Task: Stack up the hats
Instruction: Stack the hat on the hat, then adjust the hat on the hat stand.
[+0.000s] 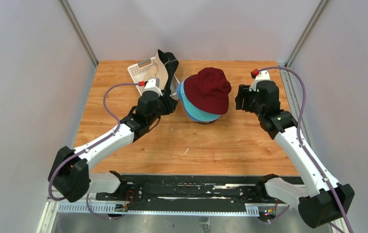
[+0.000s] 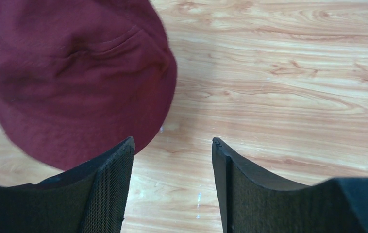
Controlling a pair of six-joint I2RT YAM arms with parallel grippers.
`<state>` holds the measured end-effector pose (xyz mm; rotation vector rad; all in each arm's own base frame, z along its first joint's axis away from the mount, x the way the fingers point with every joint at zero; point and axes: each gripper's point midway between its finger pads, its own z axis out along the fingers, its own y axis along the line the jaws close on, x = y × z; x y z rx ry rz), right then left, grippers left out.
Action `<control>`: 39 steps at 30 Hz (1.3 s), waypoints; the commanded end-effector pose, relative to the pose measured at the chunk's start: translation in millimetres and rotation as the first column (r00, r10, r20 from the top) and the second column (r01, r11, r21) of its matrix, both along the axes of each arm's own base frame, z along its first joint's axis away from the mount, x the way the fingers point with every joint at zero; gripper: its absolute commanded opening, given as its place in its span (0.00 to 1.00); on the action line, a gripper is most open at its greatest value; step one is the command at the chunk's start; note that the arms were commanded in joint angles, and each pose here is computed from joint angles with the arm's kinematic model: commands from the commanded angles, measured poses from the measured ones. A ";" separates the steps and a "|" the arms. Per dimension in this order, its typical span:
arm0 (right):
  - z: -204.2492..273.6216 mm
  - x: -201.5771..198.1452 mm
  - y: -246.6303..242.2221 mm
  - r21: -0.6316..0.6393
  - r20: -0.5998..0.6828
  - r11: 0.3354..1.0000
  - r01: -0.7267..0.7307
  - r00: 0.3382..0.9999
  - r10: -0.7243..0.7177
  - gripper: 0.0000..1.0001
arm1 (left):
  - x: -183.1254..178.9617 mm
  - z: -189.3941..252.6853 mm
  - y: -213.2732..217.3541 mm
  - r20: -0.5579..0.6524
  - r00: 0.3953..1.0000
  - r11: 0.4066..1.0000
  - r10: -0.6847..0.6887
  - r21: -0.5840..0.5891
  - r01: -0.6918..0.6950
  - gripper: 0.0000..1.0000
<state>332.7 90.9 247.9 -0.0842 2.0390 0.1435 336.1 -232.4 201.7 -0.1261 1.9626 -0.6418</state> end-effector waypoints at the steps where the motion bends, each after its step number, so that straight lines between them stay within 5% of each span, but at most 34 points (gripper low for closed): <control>1: 7.7 -14.7 33.3 0.056 0.054 0.987 -0.149 0.988 0.146 0.59 | 28.8 42.9 -11.7 0.146 0.989 0.992 -0.030 -0.116 0.048 0.35; 24: -2.0 -39.4 122.4 0.031 0.042 0.919 -0.392 0.920 0.391 0.59 | 163.2 55.9 -58.2 0.248 0.961 0.976 -0.122 -0.145 0.162 0.35; 39: -27.1 -13.6 125.1 -0.059 -0.007 0.946 -0.318 0.948 0.318 0.59 | 125.8 31.0 -80.1 0.196 0.950 0.942 -0.242 -0.188 0.279 0.34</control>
